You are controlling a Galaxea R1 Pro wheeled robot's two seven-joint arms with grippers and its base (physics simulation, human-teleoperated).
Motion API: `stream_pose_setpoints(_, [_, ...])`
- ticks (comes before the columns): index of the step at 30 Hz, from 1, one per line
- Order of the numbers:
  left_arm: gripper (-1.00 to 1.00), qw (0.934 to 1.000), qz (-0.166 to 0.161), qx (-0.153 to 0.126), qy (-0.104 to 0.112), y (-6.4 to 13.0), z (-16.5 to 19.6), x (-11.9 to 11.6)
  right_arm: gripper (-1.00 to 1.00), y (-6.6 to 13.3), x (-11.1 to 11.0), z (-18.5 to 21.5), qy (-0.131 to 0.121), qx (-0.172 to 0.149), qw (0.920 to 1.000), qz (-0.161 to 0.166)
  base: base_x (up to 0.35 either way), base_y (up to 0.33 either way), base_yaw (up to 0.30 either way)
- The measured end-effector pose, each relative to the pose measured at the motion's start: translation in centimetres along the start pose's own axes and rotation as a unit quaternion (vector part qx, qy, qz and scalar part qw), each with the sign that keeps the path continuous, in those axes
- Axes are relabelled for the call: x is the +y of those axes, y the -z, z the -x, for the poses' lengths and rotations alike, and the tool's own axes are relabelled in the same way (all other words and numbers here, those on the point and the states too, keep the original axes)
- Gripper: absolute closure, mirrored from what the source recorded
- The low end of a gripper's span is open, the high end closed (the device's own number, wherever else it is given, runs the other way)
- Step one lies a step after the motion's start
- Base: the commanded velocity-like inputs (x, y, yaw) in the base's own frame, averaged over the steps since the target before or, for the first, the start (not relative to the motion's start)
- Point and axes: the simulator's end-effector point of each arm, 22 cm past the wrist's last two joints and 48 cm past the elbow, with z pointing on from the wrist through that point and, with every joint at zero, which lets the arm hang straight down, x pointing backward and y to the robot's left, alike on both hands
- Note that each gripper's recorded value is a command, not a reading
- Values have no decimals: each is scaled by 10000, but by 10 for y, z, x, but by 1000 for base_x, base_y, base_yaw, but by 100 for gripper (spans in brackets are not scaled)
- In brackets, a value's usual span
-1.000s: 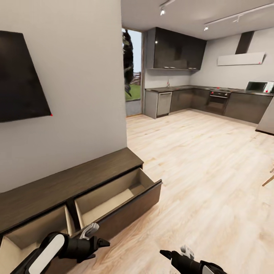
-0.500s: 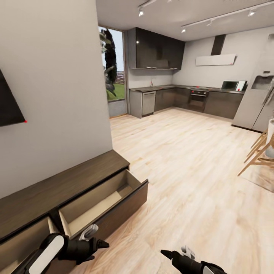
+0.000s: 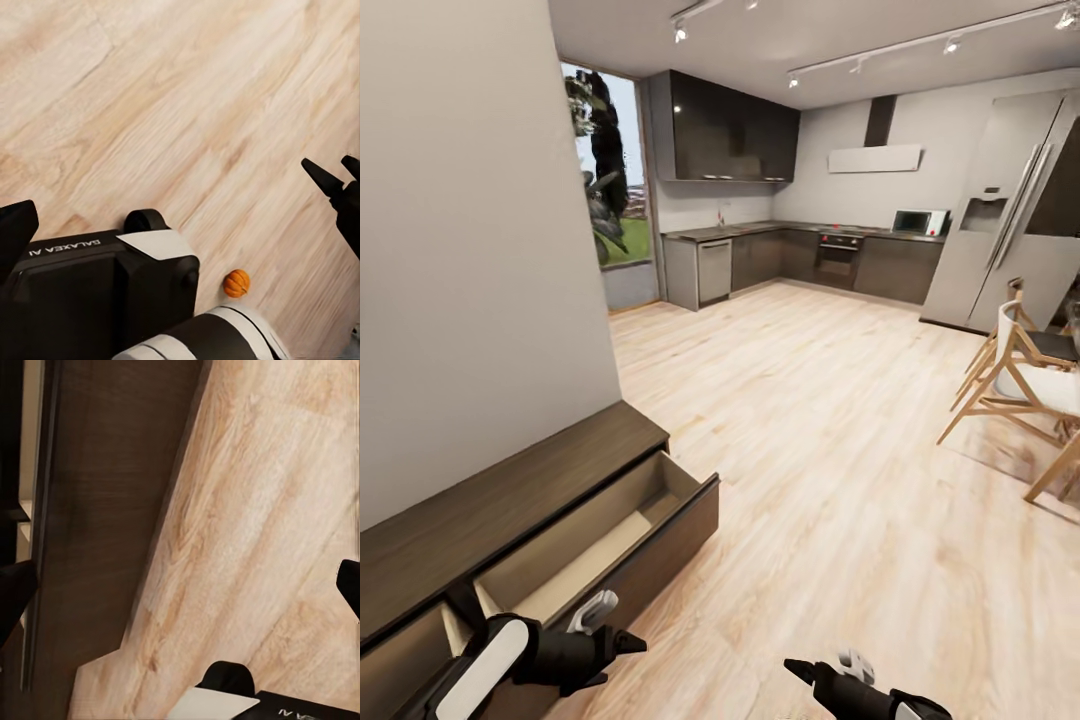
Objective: Place each of the two pumpkins and all three candles from the living room inside a cabinet in the living room (use any cabinet), then make sure every cabinet is closed, and position the cauldron so it is next to a table in the living room.
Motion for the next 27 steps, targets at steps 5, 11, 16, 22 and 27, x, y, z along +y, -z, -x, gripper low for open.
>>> stream_pose_setpoints(5, [-100,9998,159,-56,-101,6,3,2,-100,5,5,1,-9,6,10000,-13,0,0,-245])
stream_pose_setpoints(11, [-100,9988,473,-95,-112,8,1,18,-100,12,11,4,9,-26,10000,-25,0,0,-202])
stream_pose_setpoints(16, [-100,9987,492,-87,-82,9,-1,14,-100,17,14,3,-6,-21,10000,-55,0,0,-78])
stream_pose_setpoints(22, [-100,9969,746,-147,-197,13,0,16,-100,25,17,3,-65,-19,9999,-83,0,0,-7])
stream_pose_setpoints(27, [-100,9940,1050,-190,-255,14,0,17,-100,30,24,9,53,-128,9999,-65,0,0,0])
